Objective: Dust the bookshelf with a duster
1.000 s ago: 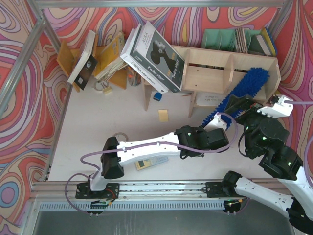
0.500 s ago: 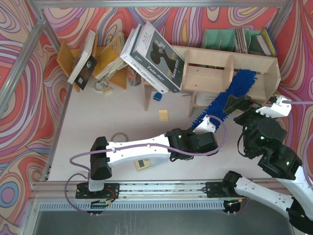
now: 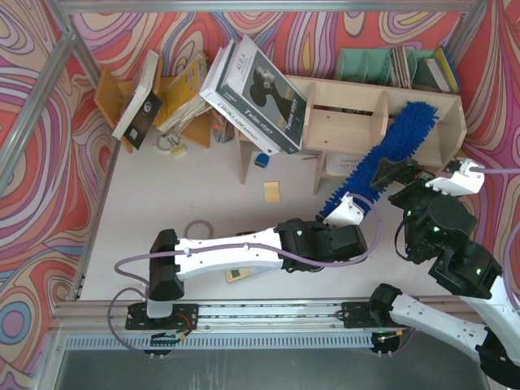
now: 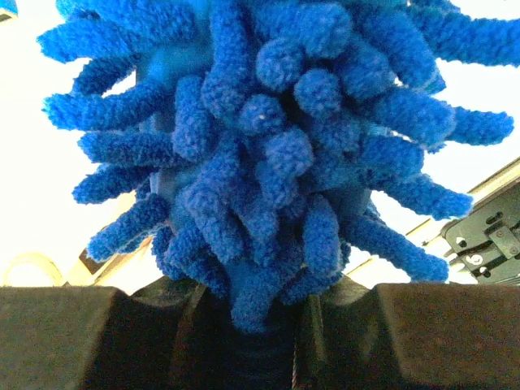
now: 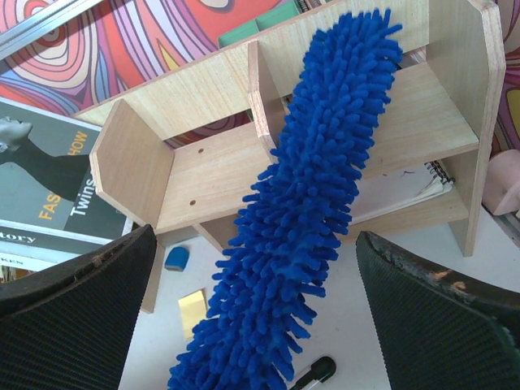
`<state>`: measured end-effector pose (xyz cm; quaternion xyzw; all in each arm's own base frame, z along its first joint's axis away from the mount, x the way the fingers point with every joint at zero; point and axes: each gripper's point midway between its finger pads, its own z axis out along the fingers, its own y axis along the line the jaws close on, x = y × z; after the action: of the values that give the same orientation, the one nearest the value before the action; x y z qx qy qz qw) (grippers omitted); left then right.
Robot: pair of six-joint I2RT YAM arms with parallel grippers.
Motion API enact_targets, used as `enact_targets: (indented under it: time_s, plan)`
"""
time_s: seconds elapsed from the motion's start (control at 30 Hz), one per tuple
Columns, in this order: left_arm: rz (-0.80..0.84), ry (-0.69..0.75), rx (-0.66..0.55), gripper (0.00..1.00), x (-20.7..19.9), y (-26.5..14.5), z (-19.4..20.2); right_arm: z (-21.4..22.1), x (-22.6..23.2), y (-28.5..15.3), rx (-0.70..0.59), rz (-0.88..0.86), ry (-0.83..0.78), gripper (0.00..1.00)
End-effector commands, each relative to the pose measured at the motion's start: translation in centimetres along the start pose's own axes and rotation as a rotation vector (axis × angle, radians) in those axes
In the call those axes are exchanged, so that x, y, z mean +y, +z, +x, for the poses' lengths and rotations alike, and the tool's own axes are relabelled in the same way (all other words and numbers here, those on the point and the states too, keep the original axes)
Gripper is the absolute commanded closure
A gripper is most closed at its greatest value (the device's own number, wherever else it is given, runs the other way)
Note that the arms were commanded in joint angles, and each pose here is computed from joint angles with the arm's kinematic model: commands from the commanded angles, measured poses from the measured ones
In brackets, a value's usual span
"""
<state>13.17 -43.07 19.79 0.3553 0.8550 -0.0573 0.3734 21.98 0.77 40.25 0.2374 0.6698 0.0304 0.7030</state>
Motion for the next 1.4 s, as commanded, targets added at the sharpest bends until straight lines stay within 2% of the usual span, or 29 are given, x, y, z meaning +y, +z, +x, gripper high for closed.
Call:
enact_targets:
  time_s: [0.0, 0.3, 0.83, 1.1, 1.37]
  plan:
    - [-0.021, -0.079, -0.150, 1.00, 1.0, -2.0, -2.8, -0.3, -0.3, -0.1, -0.007, 0.010, 0.013, 0.01]
    - [-0.064, -0.088, -0.223, 1.00, 3.5, -3.8, -3.7, -0.3, -0.3, -0.1, -0.008, 0.009, 0.014, 0.01]
    - [-0.009, -0.061, -0.094, 1.00, 1.9, -0.8, 0.1, -1.0, 0.2, 0.0, -0.019, 0.003, 0.011, 0.01]
    - [-0.063, -0.074, -0.200, 1.00, 4.8, -2.7, -2.3, -0.8, 0.3, 0.1, -0.016, 0.000, 0.011, 0.01]
    - [0.019, -0.027, -0.187, 1.00, 2.8, -2.1, -1.3, -1.7, 0.2, -0.2, -0.026, -0.006, 0.027, 0.01]
